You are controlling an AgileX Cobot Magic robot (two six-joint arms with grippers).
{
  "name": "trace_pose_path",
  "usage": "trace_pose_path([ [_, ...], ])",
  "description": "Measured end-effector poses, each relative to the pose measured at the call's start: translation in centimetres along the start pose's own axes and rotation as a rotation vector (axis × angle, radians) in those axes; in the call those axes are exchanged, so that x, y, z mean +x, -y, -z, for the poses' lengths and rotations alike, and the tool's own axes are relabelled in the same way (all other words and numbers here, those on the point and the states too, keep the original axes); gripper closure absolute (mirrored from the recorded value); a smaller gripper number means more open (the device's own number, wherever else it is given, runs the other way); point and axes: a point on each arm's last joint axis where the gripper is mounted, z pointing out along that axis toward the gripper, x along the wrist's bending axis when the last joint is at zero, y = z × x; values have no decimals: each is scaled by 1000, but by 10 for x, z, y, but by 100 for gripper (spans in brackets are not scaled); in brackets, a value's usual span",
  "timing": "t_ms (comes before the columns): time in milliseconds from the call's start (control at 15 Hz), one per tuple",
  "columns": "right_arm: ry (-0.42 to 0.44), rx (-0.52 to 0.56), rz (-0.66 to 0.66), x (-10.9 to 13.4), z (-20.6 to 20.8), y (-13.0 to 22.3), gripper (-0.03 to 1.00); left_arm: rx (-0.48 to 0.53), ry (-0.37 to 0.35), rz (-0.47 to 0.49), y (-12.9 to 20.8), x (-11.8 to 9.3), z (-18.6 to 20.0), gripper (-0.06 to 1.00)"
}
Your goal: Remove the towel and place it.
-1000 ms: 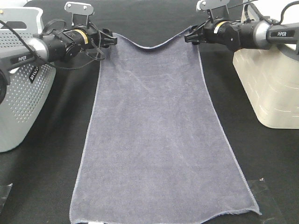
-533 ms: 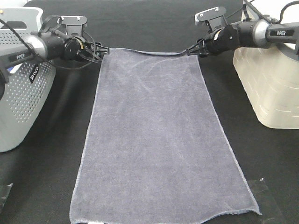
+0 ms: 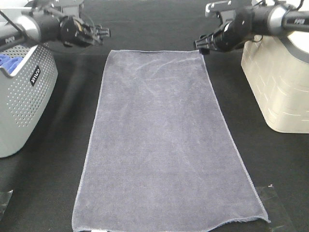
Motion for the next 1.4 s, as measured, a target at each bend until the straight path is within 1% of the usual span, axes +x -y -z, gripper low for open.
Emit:
trace_pose_path([
  [200, -13, 10, -38, -2, 28, -19, 21, -58, 30, -7, -33, -19, 26, 29],
  [267, -19, 16, -51, -2, 37, -25, 21, -60, 31, -9, -40, -23, 34, 29],
  [400, -34, 38, -75, -3, 56, -35, 21, -31, 4, -25, -52, -25, 48, 29],
  [467, -35, 44, -76, -4, 67, -41, 21, -10, -7, -52, -58, -28, 58, 29],
  [600, -41, 23, -85, -5, 96, -57, 21, 31, -25, -128, -69, -38, 78, 29],
  [667, -47, 3, -94, -6, 113, -67, 21, 45, -24, -171, -76, -47, 91, 29],
  [800, -68, -19, -120, -7, 144, -81, 21, 69, -29, -212, -88, -58, 116, 29],
  [867, -85, -12, -135, -6, 158, -85, 21, 102, -47, -213, -92, -57, 127, 29],
  [1067, -142, 104, -152, -3, 208, -88, 21, 245, -136, -193, -111, -47, 178, 29],
  [1200, -160, 204, -141, -2, 234, -83, 21, 321, -180, -181, -120, -42, 209, 29],
  [1333, -176, 309, -134, -1, 255, -76, 21, 306, -176, -176, -132, -42, 233, 29],
  [1400, -179, 342, -136, -1, 263, -74, 21, 292, -155, -169, -138, -43, 244, 29],
])
